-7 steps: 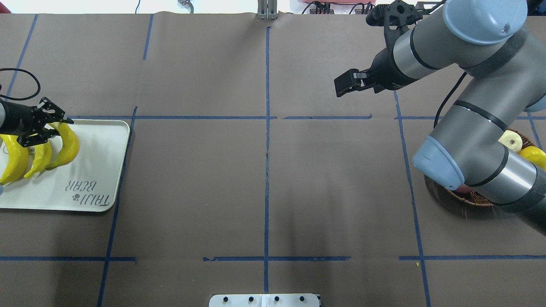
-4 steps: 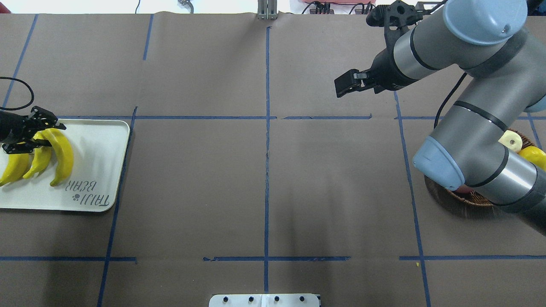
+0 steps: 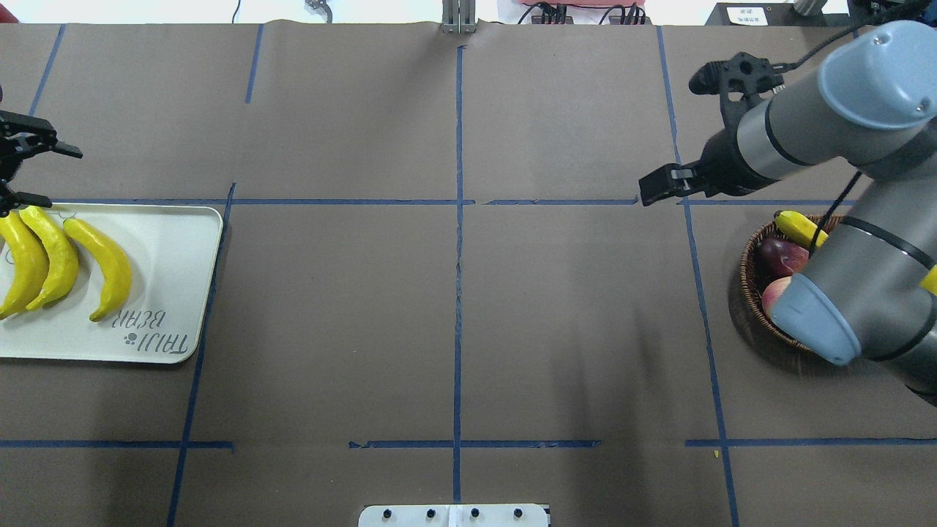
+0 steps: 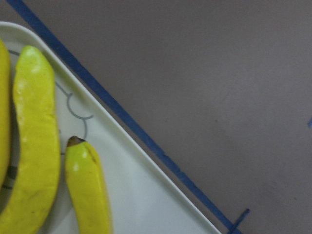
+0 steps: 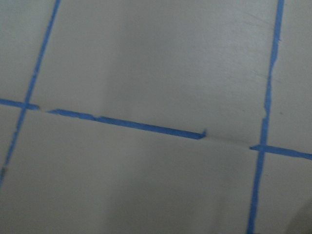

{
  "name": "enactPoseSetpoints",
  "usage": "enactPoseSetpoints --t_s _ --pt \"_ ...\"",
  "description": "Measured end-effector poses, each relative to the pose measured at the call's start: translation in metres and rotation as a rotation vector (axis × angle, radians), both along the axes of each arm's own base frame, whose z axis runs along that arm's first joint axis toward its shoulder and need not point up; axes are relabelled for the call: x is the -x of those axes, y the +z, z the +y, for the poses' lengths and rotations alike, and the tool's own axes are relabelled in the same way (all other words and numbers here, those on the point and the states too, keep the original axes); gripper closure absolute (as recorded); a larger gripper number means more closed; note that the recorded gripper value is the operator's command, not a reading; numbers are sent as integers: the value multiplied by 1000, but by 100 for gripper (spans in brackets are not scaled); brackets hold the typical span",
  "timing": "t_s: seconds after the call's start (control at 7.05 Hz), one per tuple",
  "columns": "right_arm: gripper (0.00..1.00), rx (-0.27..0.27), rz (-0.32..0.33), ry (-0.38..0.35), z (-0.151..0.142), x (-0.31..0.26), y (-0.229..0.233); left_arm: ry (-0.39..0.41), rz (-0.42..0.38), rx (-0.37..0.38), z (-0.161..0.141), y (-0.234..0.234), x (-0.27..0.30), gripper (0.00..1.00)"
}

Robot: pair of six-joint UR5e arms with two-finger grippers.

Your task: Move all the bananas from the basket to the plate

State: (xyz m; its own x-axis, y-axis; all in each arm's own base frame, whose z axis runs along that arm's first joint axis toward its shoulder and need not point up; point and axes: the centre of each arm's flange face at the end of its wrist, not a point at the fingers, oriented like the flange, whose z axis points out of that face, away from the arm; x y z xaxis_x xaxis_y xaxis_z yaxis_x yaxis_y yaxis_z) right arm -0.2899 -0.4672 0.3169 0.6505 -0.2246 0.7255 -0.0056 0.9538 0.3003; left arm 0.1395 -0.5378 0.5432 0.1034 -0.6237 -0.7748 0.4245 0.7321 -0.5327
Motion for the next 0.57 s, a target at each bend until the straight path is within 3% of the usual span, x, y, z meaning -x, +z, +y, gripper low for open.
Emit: enactPoseSetpoints --t_s 0.28,0.57 --pt "2 -132 114 -119 -5 -45 52 -3 8 -13 -14 -17 -2 0" --pt "3 -263 189 -257 -45 -76 87 -3 8 -15 -16 -20 -2 0"
